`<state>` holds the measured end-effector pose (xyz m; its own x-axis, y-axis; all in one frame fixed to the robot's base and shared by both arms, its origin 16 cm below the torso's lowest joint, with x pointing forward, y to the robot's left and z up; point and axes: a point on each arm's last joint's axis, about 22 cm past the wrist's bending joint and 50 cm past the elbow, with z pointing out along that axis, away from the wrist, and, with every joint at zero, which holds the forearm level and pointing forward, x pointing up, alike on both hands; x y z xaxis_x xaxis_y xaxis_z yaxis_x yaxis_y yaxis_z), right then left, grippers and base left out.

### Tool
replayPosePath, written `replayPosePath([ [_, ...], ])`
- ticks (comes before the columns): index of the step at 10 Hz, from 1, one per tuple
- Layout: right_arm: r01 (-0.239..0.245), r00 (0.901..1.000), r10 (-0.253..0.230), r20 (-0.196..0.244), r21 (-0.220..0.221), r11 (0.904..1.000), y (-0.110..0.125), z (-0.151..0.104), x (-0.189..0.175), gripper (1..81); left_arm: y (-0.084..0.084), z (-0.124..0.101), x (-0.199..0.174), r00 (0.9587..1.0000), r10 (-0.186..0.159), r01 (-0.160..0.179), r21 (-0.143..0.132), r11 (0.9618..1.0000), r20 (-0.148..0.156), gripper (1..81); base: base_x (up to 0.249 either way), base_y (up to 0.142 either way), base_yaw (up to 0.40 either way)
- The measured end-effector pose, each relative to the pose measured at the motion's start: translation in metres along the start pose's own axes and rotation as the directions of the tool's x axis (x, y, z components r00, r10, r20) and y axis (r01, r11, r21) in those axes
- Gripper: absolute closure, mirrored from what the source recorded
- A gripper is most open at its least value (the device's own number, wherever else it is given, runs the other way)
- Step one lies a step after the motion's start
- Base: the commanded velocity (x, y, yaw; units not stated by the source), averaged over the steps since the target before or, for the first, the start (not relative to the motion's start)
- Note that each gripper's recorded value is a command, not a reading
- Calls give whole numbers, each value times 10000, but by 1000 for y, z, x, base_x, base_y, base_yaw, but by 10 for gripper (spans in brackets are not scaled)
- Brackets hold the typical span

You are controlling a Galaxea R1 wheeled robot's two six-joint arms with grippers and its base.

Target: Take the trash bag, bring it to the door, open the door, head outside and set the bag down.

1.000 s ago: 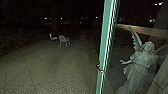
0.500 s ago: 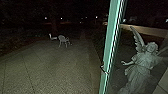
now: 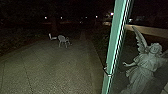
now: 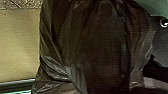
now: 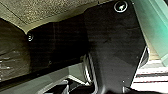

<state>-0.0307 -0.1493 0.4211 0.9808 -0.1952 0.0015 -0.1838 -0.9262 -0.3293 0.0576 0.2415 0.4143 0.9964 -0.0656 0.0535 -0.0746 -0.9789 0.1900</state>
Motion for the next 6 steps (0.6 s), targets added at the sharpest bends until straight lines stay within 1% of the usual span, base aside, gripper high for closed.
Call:
replayPosePath([
  [2,-4,10000,4,-5,3,10000,0,0,0,10,0,0,-3,10000,-1,1,-4,10000,30,811,91,0,0],
  [3,-17,10000,17,69,-9,10000,1,0,-5,10,0,0,-5,10000,-9,10,-4,10000,53,811,91,0,0],
  [4,-7,10000,7,42,-5,10000,0,0,-2,10,0,0,5,10000,6,-6,1,10000,-46,811,91,0,0],
  [5,-2,10000,2,-15,2,10000,0,0,-1,10,0,0,3,10000,9,-9,-1,10000,-54,811,91,0,0],
  [6,65,10000,-65,54,-8,10000,1,0,-2,10,0,0,0,10000,-69,69,4,10000,-38,811,91,0,0],
])
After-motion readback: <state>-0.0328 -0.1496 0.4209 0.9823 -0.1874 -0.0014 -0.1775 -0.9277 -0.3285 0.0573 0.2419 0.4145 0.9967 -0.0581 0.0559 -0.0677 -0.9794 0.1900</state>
